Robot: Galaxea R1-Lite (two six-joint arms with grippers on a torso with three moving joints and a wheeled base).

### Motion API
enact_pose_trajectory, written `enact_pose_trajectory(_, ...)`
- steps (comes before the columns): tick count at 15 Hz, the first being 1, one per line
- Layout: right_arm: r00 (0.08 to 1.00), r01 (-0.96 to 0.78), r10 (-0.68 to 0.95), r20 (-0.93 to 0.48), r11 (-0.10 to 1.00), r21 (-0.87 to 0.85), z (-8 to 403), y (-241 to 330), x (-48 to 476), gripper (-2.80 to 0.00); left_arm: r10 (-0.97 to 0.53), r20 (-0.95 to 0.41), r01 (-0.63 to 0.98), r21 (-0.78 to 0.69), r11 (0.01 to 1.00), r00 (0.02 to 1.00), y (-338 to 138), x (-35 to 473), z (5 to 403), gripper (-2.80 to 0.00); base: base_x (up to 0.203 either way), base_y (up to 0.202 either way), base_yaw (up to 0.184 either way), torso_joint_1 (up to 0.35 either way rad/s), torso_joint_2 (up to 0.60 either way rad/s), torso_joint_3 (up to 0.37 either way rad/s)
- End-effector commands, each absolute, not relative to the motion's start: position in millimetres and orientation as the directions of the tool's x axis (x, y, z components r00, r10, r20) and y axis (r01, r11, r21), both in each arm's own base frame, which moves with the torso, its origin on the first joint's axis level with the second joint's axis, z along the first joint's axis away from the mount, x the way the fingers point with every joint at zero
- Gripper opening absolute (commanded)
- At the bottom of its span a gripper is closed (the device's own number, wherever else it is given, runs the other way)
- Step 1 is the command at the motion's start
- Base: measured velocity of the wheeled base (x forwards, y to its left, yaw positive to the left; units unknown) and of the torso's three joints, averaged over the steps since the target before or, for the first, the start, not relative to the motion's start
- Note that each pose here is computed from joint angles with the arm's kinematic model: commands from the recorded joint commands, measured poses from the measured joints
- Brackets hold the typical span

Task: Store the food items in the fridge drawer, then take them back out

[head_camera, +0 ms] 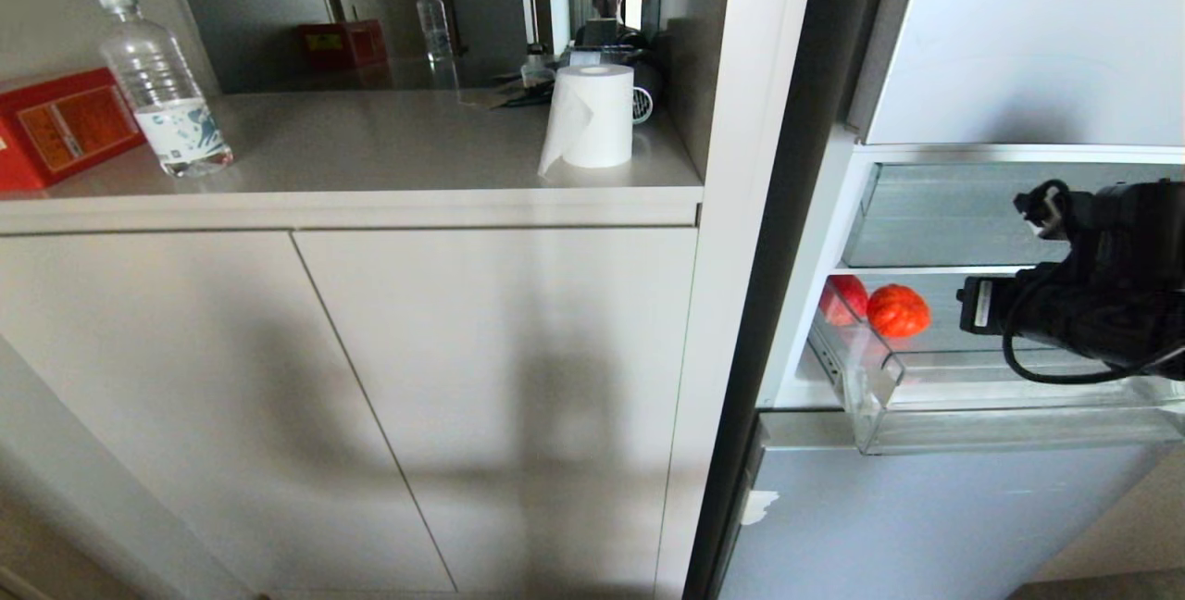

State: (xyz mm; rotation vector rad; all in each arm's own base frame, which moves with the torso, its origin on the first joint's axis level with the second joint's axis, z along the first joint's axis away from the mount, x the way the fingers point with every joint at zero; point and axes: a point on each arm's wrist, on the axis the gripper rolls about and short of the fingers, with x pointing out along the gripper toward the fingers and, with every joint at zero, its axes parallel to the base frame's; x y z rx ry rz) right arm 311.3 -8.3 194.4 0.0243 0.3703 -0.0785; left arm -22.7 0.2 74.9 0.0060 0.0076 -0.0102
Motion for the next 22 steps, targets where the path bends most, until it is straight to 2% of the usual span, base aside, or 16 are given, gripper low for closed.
enact_pose_trajectory(1, 0.910, 0.082, -0.078, -0.408, 0.997, -0.006, 178, -10, 332, -2.80, -0.009, -0.009, 0.009, 0.006, 1.000, 1.000, 0, -23, 75, -2.80, 0.000, 0.000, 0.000, 0.000, 0.00, 0.000)
enact_pose_trajectory(5, 0.807, 0.094, -0.088, -0.584, 0.995, -0.020, 186, -15, 334, -2.80, -0.009, -0.009, 0.009, 0.006, 1.000, 1.000, 0, -23, 75, -2.80, 0.000, 0.000, 0.000, 0.000, 0.00, 0.000)
enact_pose_trajectory(11, 0.621, 0.106, -0.097, -0.777, 0.994, -0.039, 214, -22, 308, -2.80, -0.009, -0.009, 0.009, 0.006, 1.000, 1.000, 0, -23, 75, -2.80, 0.000, 0.000, 0.000, 0.000, 0.00, 0.000)
enact_pose_trajectory(17, 0.474, 0.085, -0.106, -0.874, 0.994, -0.075, 240, -30, 241, -2.80, -0.009, -0.009, 0.009, 0.006, 1.000, 1.000, 0, -23, 75, -2.80, 0.000, 0.000, 0.000, 0.000, 0.00, 0.000)
enact_pose_trajectory(22, 0.417, 0.089, -0.109, -0.902, 0.993, -0.078, 225, -32, 237, -2.80, -0.011, -0.009, 0.011, 0.006, 1.000, 1.000, 0, -23, 75, -2.80, 0.000, 0.000, 0.000, 0.000, 0.00, 0.000)
